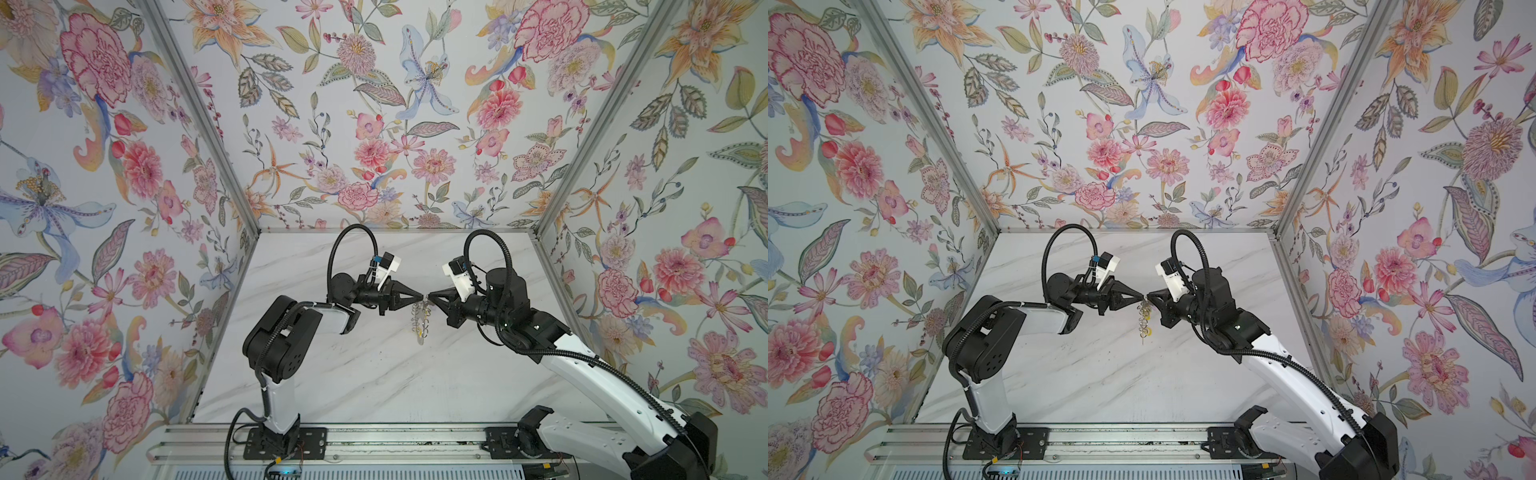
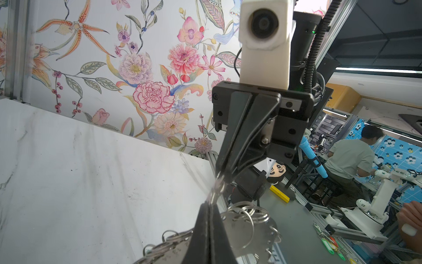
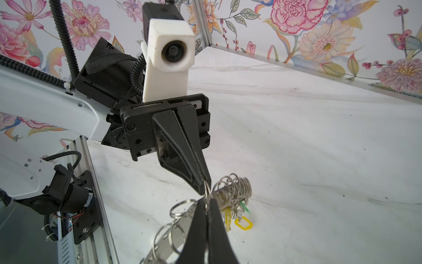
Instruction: Remove the keys from the keyring
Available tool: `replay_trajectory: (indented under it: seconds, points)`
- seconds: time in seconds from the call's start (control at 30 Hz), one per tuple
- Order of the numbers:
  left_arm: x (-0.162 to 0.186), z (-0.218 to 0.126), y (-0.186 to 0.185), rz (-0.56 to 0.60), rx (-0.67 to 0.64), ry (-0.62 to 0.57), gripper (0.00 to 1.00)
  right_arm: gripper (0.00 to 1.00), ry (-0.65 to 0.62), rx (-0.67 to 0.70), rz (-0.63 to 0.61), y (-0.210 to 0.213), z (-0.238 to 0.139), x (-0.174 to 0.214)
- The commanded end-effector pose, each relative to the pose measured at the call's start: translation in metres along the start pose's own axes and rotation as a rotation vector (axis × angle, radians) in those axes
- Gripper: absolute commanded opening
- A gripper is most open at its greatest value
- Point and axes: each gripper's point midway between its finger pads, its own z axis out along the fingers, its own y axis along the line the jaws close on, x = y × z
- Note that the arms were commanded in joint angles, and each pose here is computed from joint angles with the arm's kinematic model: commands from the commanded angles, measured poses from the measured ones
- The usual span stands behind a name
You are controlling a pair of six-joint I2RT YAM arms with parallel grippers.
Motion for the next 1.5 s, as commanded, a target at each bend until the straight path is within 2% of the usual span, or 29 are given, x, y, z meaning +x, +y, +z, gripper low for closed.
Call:
replay_trajectory:
  seconds: [0.0,0.4,0.53,0.6,0.67,0.7,0.73,0.9,1.17,1.3,1.4,1.47]
  points:
    - [-0.029,-0.004,-0.022,0.23,0.043,-0.093,0.0,0.0,-0.097,-0.102,-0.091,0.035,-0.019,-0.033]
    - [-0.024,0.001,-0.024,0.232,0.055,-0.08,0.0,0.0,-0.112,0.039,-0.08,0.011,-0.022,-0.041]
    - [-0.018,0.007,-0.014,0.25,-0.018,-0.052,0.0,0.0,-0.109,0.062,-0.08,0.006,-0.019,-0.048]
    - [-0.001,0.012,0.008,0.262,-0.151,0.046,0.0,0.0,-0.095,0.079,-0.083,0.003,-0.016,-0.049]
    - [0.033,0.018,0.031,0.368,-0.329,0.29,0.0,0.0,-0.087,0.09,-0.087,0.0,-0.014,-0.05]
    - [0.041,0.024,0.033,0.415,-0.356,0.38,0.0,0.0,-0.088,0.093,-0.089,0.0,-0.013,-0.051]
    - [0.044,0.026,0.033,0.423,-0.344,0.414,0.0,0.0,-0.089,0.096,-0.092,-0.001,-0.013,-0.052]
    - [0.048,0.025,0.037,0.425,-0.378,0.429,0.0,0.0,-0.08,0.116,-0.105,-0.006,-0.011,-0.054]
    - [0.042,0.027,0.027,0.433,-0.37,0.377,0.0,0.0,-0.027,0.147,-0.1,-0.015,-0.003,-0.039]
    - [0.038,0.022,0.026,0.444,-0.405,0.334,0.0,0.0,0.008,0.194,-0.022,-0.04,-0.004,-0.017]
    - [0.027,0.019,0.019,0.441,-0.398,0.235,0.0,0.07,0.04,0.221,0.061,-0.056,-0.003,0.004]
    - [0.026,0.018,0.018,0.436,-0.397,0.208,0.0,0.15,0.064,0.235,0.128,-0.067,-0.003,0.02]
